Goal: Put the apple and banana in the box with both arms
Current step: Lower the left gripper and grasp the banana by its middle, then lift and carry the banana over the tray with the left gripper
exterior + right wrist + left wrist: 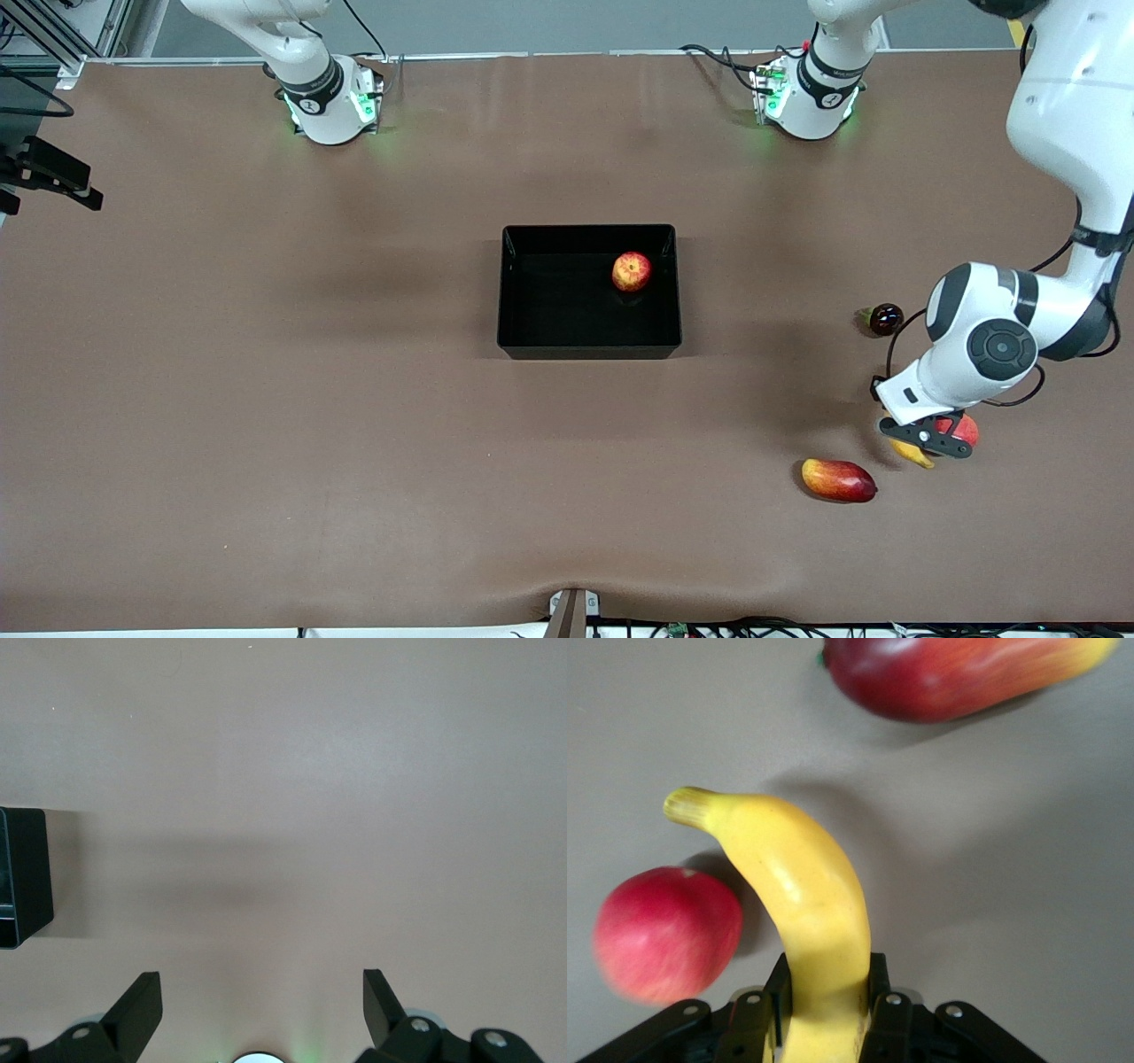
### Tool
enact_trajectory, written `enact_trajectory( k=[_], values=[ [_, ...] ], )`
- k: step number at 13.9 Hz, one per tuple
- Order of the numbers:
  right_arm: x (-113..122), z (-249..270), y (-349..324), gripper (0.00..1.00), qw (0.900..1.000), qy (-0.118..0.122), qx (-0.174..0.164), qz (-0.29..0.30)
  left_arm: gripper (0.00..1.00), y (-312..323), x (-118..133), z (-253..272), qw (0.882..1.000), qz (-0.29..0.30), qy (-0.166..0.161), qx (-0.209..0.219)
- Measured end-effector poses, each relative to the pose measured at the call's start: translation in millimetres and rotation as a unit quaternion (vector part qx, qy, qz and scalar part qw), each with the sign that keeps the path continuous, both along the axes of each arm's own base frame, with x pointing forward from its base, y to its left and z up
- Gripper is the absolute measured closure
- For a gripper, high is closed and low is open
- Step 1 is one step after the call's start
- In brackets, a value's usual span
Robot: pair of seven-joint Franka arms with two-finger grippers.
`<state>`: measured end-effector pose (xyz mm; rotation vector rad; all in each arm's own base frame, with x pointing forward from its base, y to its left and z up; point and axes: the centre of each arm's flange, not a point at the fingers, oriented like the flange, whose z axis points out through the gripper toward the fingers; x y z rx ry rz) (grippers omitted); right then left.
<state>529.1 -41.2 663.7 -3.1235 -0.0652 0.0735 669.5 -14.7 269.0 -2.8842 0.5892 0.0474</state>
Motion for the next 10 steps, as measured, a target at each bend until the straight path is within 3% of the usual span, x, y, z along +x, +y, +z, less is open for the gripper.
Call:
enact_trajectory(
  k=[3,5,10],
  values=[
    [0,0,0,0.0,1.0,0.0,0.0,0.0,0.63,-48,-13,73,1.0,-0.022,0.002,0.017],
    [0,0,0,0.0,1.0,0.0,0.0,0.0,0.63,-90,-27,106,0.999,-0.036,0.007,0.005],
    [0,0,0,0.0,1.0,0.0,0.0,0.0,0.63,-196,-63,142,0.998,0.037,0.014,-0.054]
  ],
)
